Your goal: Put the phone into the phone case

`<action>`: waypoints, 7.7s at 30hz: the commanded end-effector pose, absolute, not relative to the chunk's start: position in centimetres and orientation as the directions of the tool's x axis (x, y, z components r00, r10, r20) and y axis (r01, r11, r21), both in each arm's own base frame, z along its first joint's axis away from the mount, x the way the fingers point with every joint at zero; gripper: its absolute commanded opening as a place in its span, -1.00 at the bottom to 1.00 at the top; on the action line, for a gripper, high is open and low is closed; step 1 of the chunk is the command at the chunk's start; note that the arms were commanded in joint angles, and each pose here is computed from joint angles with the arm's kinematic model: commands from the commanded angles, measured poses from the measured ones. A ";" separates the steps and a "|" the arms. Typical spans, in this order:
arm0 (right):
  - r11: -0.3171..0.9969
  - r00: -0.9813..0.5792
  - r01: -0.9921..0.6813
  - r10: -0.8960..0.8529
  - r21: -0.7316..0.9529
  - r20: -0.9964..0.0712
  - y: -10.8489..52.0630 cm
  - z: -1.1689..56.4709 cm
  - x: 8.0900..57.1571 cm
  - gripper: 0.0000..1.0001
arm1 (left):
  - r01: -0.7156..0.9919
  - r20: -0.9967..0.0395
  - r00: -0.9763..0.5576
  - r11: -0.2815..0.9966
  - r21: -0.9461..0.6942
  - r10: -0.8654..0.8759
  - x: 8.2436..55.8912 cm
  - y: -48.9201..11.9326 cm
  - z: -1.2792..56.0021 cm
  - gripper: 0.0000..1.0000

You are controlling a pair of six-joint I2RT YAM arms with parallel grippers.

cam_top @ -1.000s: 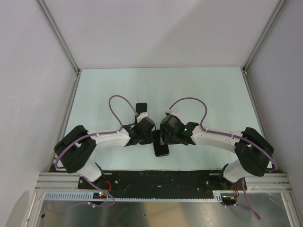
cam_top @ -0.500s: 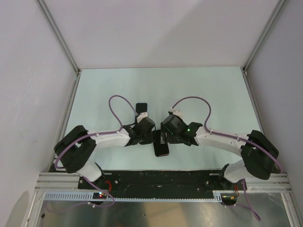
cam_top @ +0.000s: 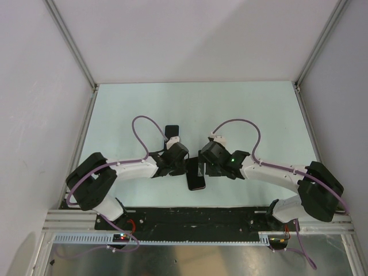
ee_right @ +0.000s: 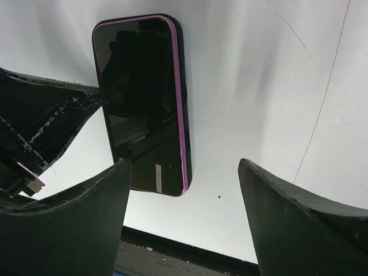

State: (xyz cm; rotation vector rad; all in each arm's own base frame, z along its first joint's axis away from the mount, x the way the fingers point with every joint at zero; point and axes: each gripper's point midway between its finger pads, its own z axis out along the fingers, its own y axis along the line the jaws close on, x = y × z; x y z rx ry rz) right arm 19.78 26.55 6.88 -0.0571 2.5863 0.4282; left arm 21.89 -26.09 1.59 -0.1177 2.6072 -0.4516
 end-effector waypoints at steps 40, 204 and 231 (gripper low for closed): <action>0.938 -0.916 -0.156 -0.020 0.308 -0.401 28.7 3.5 16.7 -0.42 | 0.034 -0.468 -0.868 0.922 -0.386 -0.164 22.4 -27.4 2.8 -1.00; 0.946 -0.870 -0.168 -0.010 0.276 -0.493 30.0 3.9 27.9 -0.47 | 0.029 -0.498 -0.847 0.920 -0.390 -0.185 24.9 -26.8 4.7 -1.00; 0.968 -0.916 -0.190 -0.115 0.163 -0.383 29.0 -1.9 22.5 -0.73 | 0.007 -0.502 -0.842 0.926 -0.378 -0.199 26.6 -26.5 4.7 -1.00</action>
